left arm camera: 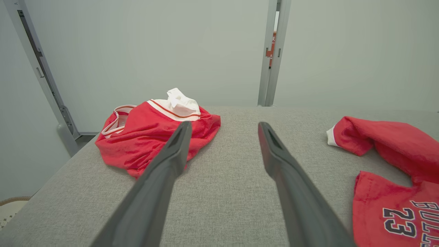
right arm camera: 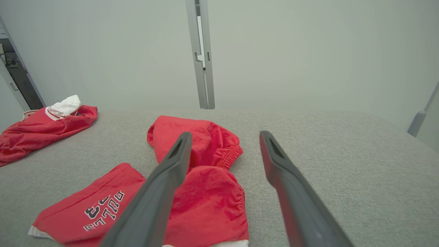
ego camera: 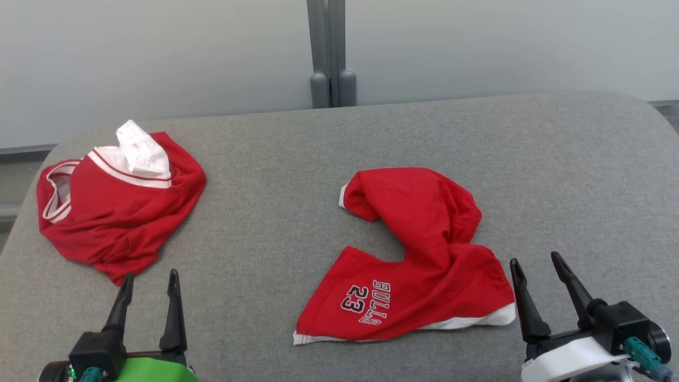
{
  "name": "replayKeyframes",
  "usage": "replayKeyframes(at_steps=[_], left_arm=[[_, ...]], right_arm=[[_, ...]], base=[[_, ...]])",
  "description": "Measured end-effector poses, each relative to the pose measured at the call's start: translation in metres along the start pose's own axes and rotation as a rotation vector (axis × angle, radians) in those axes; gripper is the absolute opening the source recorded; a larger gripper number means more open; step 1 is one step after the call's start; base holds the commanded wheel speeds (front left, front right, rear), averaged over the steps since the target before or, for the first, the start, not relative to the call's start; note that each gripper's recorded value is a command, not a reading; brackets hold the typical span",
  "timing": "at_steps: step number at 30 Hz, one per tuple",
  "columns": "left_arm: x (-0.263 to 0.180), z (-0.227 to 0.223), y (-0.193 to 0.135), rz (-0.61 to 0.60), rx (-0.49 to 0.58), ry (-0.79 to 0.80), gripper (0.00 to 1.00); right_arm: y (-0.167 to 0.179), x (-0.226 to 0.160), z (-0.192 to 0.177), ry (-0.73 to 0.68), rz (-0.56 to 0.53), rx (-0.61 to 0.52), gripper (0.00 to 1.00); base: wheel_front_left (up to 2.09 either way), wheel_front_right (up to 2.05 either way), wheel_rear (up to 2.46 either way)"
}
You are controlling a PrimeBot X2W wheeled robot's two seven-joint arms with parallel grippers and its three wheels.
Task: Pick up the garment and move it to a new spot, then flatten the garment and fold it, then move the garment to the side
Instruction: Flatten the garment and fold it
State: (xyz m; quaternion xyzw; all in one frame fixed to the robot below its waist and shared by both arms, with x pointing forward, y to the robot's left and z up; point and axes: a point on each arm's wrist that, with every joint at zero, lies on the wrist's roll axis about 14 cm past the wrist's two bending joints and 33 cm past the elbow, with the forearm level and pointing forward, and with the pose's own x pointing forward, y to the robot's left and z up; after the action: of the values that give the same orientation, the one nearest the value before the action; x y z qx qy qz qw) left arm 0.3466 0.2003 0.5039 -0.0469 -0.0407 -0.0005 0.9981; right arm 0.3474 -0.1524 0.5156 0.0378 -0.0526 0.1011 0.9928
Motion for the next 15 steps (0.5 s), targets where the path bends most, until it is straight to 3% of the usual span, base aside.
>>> replayKeyframes(at_steps=[15], left_arm=[[-0.0037, -0.0042, 0.0003, -0.002, 0.010, 0.015, 1.00]], right_arm=[[0.0013, -0.0002, -0.0020, 0.007, 0.007, -0.007, 1.00]], base=[[0.00, 0.00, 0.00]])
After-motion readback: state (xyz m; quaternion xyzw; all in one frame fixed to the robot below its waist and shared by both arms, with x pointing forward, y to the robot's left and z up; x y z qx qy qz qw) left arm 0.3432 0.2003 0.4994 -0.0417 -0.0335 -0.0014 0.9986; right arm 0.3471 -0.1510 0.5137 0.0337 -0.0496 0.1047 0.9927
